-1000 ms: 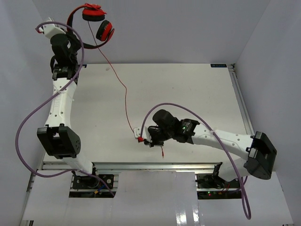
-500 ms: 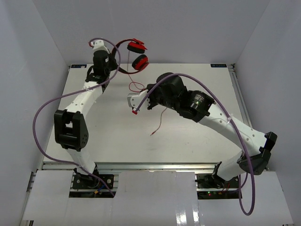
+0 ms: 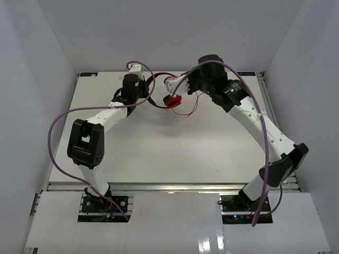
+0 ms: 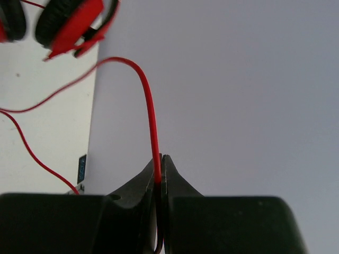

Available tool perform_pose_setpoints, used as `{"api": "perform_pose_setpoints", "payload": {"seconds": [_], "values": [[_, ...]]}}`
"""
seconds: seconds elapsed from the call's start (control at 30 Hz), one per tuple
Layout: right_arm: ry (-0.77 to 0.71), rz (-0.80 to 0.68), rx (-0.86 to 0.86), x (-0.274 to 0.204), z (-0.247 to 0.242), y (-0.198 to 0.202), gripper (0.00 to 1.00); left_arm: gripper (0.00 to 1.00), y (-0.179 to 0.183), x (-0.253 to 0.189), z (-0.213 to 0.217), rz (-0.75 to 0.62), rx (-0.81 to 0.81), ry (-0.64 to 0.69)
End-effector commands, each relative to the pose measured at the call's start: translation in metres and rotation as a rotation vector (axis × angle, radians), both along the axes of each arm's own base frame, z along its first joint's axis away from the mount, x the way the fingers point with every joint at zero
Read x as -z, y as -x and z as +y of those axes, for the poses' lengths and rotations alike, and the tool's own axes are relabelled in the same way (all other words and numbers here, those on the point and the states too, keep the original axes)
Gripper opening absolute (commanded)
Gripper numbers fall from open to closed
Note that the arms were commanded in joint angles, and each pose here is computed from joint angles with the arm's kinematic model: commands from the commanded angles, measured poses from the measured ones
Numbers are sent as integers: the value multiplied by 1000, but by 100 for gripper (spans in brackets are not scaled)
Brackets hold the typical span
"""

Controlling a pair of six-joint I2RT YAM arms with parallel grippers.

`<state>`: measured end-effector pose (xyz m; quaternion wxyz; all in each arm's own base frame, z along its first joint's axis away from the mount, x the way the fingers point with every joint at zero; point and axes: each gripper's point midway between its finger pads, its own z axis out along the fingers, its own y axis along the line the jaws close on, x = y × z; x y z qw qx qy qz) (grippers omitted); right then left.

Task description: Wrap the headphones

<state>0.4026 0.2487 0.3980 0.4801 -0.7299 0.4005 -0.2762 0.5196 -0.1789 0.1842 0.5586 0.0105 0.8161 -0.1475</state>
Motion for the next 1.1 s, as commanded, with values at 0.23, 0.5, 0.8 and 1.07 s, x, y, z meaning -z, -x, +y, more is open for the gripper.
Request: {"api": "perform_pose_setpoints", "payload": {"seconds": [0.23,0.5,0.8,1.07], "values": [[191,439,-516,57,47,153,8,0,-37,-109,19,-241,-183,140],[428,86,-137,37,10,86,8,0,-21,-100,-17,-270,69,153],[554,-213,-150,-24,-11,73,9,0,-5,-103,-10,-290,267,150],[613,-174,-249,-18,-3,81,8,0,-13,-112,9,-308,183,117]]}}
